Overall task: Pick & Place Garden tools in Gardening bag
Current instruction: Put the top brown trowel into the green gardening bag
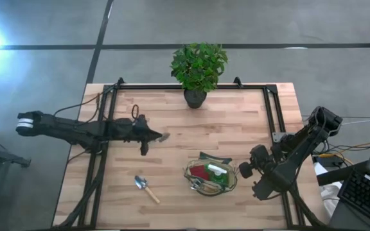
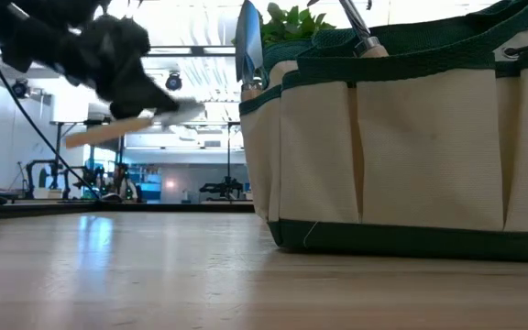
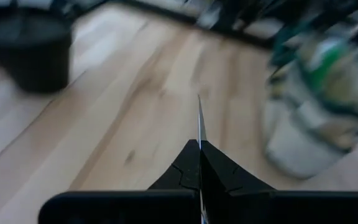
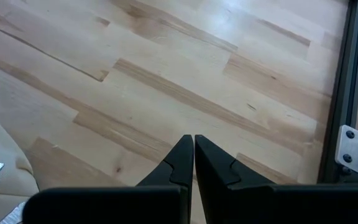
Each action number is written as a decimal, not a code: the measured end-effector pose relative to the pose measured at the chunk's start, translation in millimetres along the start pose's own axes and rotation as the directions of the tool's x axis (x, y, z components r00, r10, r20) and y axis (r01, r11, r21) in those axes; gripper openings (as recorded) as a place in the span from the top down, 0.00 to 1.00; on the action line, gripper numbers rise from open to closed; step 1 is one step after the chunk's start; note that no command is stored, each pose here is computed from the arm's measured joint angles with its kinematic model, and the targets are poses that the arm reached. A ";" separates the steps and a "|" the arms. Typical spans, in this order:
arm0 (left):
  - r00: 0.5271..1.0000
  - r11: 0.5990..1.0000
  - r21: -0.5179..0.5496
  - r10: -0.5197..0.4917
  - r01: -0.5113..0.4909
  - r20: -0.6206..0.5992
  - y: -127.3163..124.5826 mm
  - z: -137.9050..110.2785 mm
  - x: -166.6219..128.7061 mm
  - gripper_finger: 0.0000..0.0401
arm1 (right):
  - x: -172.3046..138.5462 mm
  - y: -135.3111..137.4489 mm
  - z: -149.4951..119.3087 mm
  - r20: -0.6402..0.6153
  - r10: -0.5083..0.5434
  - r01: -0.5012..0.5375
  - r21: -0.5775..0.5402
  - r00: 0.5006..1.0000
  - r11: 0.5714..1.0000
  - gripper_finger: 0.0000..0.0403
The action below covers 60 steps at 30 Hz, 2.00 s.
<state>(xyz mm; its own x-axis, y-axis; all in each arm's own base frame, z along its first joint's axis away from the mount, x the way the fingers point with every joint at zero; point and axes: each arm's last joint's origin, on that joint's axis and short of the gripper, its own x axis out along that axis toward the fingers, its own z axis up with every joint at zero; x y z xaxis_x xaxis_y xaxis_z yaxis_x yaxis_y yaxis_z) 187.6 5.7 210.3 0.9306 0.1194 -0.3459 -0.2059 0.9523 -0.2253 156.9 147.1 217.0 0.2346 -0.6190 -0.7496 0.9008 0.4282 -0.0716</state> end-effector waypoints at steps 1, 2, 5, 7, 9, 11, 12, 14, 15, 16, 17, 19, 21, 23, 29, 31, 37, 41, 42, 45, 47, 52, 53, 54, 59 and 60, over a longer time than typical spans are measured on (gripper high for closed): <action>0.999 1.000 0.002 -0.026 0.026 0.031 -2.3 3.0 -0.1 1.00 | 0.0 0.0 0.0 0.000 0.000 0.000 0.001 1.000 1.000 0.98; 0.997 0.998 0.010 -0.054 0.054 0.061 -4.8 6.0 -0.2 1.00 | 0.0 0.0 0.0 0.000 0.000 0.000 0.002 1.000 1.000 0.98; 0.983 0.993 0.029 -0.116 0.113 0.141 -11.7 13.1 -0.7 1.00 | 0.1 0.0 0.0 0.000 -0.001 0.001 0.002 1.000 1.000 0.98; 0.972 0.989 0.042 -0.144 0.139 0.183 -15.4 16.6 -0.3 1.00 | 0.1 -0.1 0.0 0.000 -0.001 0.001 0.003 1.000 1.000 0.98; 0.961 0.984 0.055 -0.175 0.167 0.216 -18.8 19.1 0.7 1.00 | 0.2 -0.1 0.1 0.001 -0.001 0.001 0.003 1.000 1.000 0.98; 0.948 0.978 0.063 -0.207 0.197 0.243 -21.9 21.1 2.3 1.00 | 0.3 0.0 0.3 0.001 -0.002 0.002 0.003 1.000 1.000 0.98; 0.941 0.976 0.066 -0.219 0.209 0.258 -23.1 22.1 3.4 1.00 | 0.4 0.1 0.4 0.001 -0.002 0.002 0.004 1.000 1.000 0.98; 0.927 0.970 0.073 -0.244 0.233 0.286 -25.9 23.7 6.4 1.00 | 0.4 0.2 0.7 0.008 0.001 -0.001 0.004 1.000 1.000 0.98; 0.919 0.967 0.076 -0.253 0.242 0.302 -27.4 24.4 8.1 1.00 | 0.4 0.3 0.9 0.018 0.006 -0.006 0.004 1.000 1.000 0.98; 0.909 0.964 0.080 -0.266 0.254 0.321 -29.2 25.1 9.9 1.00 | 0.4 0.4 1.1 0.023 0.009 -0.009 0.004 1.000 1.000 0.98; 0.899 0.961 0.085 -0.277 0.263 0.338 -30.9 25.7 11.6 1.00 | 0.6 0.5 1.3 0.024 0.009 -0.009 0.005 1.000 1.000 0.98; 0.880 0.955 0.096 -0.297 0.282 0.371 -34.6 26.5 15.0 1.00 | 1.1 0.7 2.0 0.024 0.006 -0.006 0.008 1.000 1.000 0.98; 0.864 0.947 0.111 -0.320 0.301 0.388 -37.8 26.3 18.2 1.00 | 1.4 0.8 2.1 0.024 0.005 -0.005 0.007 1.000 1.000 0.98; 0.849 0.939 0.121 -0.344 0.323 0.401 -41.6 27.9 21.1 1.00 | 1.4 0.8 2.1 0.024 0.004 -0.005 0.007 1.000 1.000 0.98; 0.820 0.923 0.165 -0.385 0.348 0.423 -54.4 36.9 28.3 1.00 | 1.8 0.5 1.8 0.025 0.004 -0.004 0.010 1.000 1.000 0.98; 0.809 0.917 0.201 -0.398 0.343 0.432 -59.6 41.2 30.2 1.00 | 1.8 0.8 2.1 0.037 0.011 -0.011 0.019 0.999 1.000 0.98; 0.782 0.922 0.269 -0.381 0.280 0.493 -65.2 48.8 34.3 1.00 | 0.9 8.1 5.0 0.200 0.140 -0.143 0.001 0.970 0.990 0.98; 0.758 0.931 0.257 -0.361 0.259 0.543 -64.5 50.3 36.7 1.00 | -2.9 17.8 9.3 0.331 0.243 -0.240 -0.052 0.912 0.969 0.98; 0.754 0.931 0.255 -0.362 0.261 0.549 -64.9 50.1 38.3 1.00 | -4.8 21.5 11.1 0.359 0.267 -0.262 -0.064 0.894 0.963 0.98; 0.728 0.930 0.251 -0.366 0.267 0.579 -67.3 53.1 42.8 1.00 | -12.6 31.2 18.3 0.438 0.317 -0.300 -0.108 0.841 0.948 0.98; 0.707 0.930 0.251 -0.368 0.270 0.603 -69.8 56.7 47.1 1.00 | -19.7 38.5 24.2 0.485 0.341 -0.318 -0.133 0.805 0.939 0.98; 0.681 0.929 0.259 -0.371 0.266 0.632 -77.5 66.0 62.6 1.00 | -38.9 52.1 39.3 0.549 0.369 -0.328 -0.176 0.750 0.928 0.98; 0.676 0.928 0.266 -0.371 0.260 0.636 -79.4 68.8 65.7 1.00 | -42.0 53.7 41.5 0.549 0.373 -0.332 -0.177 0.748 0.927 0.98; 0.675 0.928 0.274 -0.372 0.252 0.638 -80.8 70.6 68.5 1.00 | -45.0 55.0 43.6 0.550 0.376 -0.338 -0.175 0.746 0.925 0.98; 0.665 0.923 0.307 -0.379 0.230 0.643 -87.4 78.6 80.5 1.00 | -55.1 59.2 51.0 0.588 0.378 -0.372 -0.138 0.715 0.918 0.97; 0.664 0.923 0.313 -0.380 0.223 0.645 -88.0 79.4 81.6 1.00 | -56.3 59.8 51.6 0.588 0.380 -0.379 -0.131 0.714 0.916 0.96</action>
<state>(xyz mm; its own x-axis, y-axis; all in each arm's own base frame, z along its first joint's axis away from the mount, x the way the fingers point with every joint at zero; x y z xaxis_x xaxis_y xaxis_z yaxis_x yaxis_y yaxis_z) 305.6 -46.0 274.3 0.8908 -0.1011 0.4430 0.1127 0.9936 0.0001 216.4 173.6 288.8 0.7247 -0.6664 -0.1750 0.6881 0.7135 0.1324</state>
